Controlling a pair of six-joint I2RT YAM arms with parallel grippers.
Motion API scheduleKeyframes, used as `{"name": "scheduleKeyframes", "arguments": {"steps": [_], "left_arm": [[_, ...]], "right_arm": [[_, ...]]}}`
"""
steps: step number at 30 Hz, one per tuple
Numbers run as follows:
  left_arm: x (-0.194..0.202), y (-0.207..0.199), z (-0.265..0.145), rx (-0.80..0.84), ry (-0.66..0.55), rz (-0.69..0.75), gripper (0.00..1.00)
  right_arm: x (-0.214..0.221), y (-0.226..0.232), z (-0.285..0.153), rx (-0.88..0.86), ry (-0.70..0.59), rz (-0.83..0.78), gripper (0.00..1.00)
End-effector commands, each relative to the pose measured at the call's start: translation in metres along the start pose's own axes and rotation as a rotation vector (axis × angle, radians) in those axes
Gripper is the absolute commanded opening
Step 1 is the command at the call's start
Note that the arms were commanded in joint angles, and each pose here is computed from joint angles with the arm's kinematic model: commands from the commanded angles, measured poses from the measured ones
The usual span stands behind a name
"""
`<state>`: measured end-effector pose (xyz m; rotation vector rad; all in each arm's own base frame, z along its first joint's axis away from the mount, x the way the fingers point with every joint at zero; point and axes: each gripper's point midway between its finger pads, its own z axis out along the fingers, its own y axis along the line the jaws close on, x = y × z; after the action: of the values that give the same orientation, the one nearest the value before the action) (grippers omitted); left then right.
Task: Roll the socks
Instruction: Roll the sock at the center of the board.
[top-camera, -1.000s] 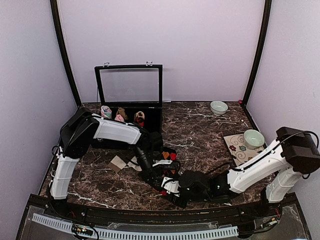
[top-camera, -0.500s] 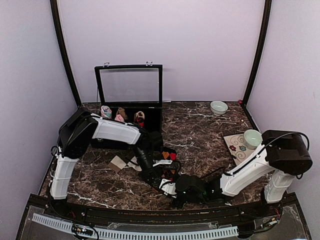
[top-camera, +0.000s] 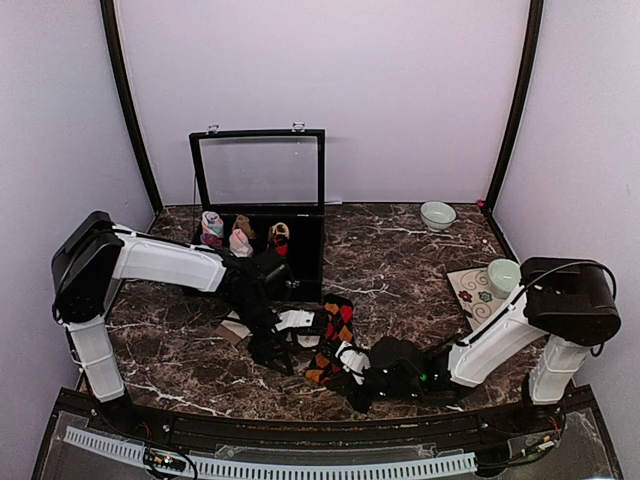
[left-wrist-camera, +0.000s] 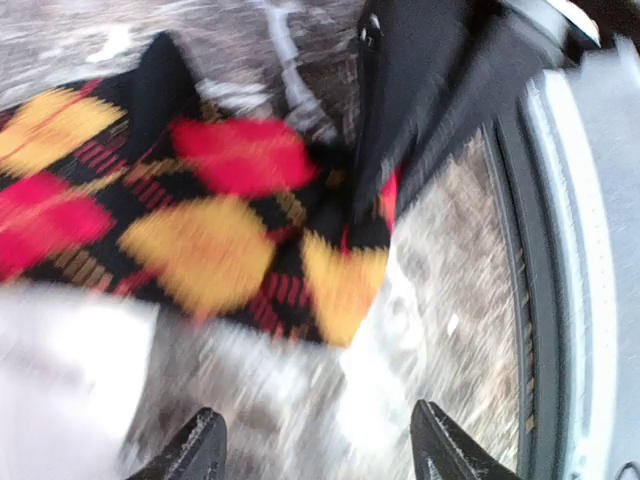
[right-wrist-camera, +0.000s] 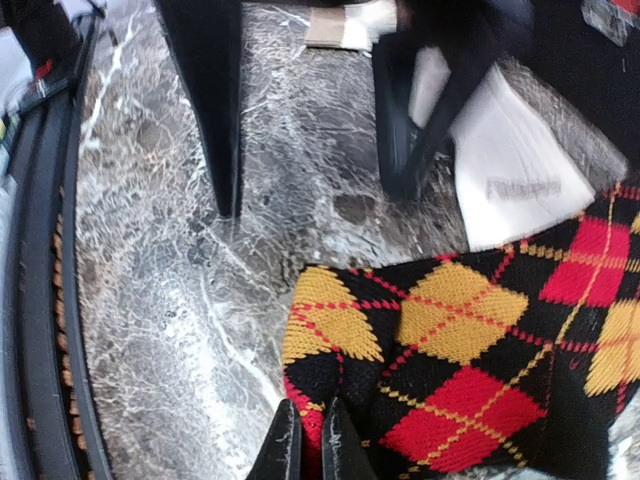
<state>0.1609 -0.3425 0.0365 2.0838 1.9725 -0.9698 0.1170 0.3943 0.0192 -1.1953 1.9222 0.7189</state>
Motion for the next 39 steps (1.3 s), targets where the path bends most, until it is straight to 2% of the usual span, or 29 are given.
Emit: {"name": "scheduleKeyframes", "arguments": {"steps": [1, 5, 13, 21, 29, 39], "left_arm": [[-0.014, 0.007, -0.042, -0.224, -0.054, 0.134, 0.64], [-0.022, 0.0, -0.042, -0.262, -0.077, 0.191, 0.6], [-0.028, -0.018, -0.006, -0.268, -0.039, 0.331, 0.47], [-0.04, -0.002, 0.006, -0.334, -0.023, 0.441, 0.39], [-0.037, 0.012, 0.022, -0.347, 0.002, 0.489, 0.32], [-0.039, 0.014, 0.032, -0.321, 0.008, 0.483, 0.22]], "right_arm": [[0.039, -0.01, -0.007, -0.075, 0.127, 0.223, 0.0], [0.038, -0.015, -0.005, -0.117, 0.136, 0.334, 0.0], [0.073, -0.023, -0.001, -0.145, 0.307, 0.589, 0.0], [0.09, -0.022, -0.012, -0.178, 0.38, 0.79, 0.0], [0.102, -0.019, -0.011, -0.223, 0.445, 0.887, 0.0], [0.098, -0.021, -0.01, -0.24, 0.442, 0.886, 0.0]]}}
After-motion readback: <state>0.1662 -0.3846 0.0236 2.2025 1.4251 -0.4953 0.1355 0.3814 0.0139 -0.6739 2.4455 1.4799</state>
